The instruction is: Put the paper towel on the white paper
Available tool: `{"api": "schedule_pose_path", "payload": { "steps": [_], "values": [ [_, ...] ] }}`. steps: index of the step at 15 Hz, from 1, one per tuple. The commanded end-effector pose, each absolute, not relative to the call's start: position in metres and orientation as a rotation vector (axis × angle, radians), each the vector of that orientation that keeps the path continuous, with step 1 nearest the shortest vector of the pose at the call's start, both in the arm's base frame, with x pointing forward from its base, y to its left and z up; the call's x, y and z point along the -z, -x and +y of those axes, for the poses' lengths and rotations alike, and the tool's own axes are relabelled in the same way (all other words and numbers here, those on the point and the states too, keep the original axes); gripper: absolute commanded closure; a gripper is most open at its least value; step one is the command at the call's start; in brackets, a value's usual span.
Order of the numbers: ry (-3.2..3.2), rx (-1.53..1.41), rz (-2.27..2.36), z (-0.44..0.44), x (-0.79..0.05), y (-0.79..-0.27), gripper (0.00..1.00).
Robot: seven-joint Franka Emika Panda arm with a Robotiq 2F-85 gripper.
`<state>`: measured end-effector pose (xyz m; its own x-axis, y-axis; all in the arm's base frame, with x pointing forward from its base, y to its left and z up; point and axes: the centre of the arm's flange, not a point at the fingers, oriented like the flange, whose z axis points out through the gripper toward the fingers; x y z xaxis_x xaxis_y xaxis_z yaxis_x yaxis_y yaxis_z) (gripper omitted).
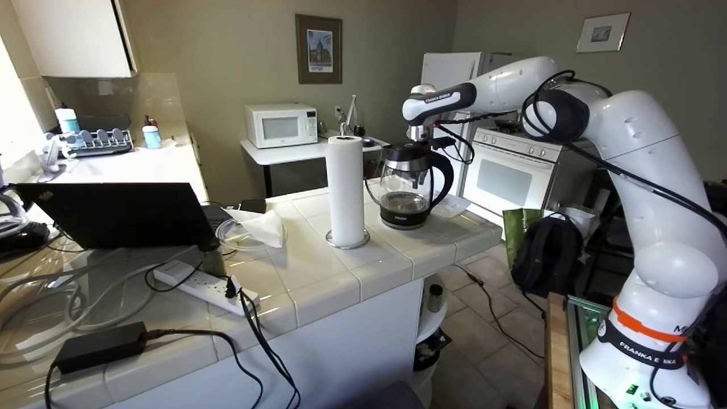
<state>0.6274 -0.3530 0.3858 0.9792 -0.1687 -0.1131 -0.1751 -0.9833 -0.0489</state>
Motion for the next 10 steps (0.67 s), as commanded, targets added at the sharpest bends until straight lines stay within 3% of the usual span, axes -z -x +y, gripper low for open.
{"api": "schedule_pose_path", "payload": {
  "steps": [1, 3, 10],
  "values": [
    [3.017, -0.194, 0.223, -0.355, -0.429, -0.594, 0.15],
    [3.009, -0.165, 0.217, -0.353, -0.460, -0.572, 0.01],
    [3.141, 0.103, 0.258, -0.329, -0.573, -0.496, 0.00]
  ]
}}
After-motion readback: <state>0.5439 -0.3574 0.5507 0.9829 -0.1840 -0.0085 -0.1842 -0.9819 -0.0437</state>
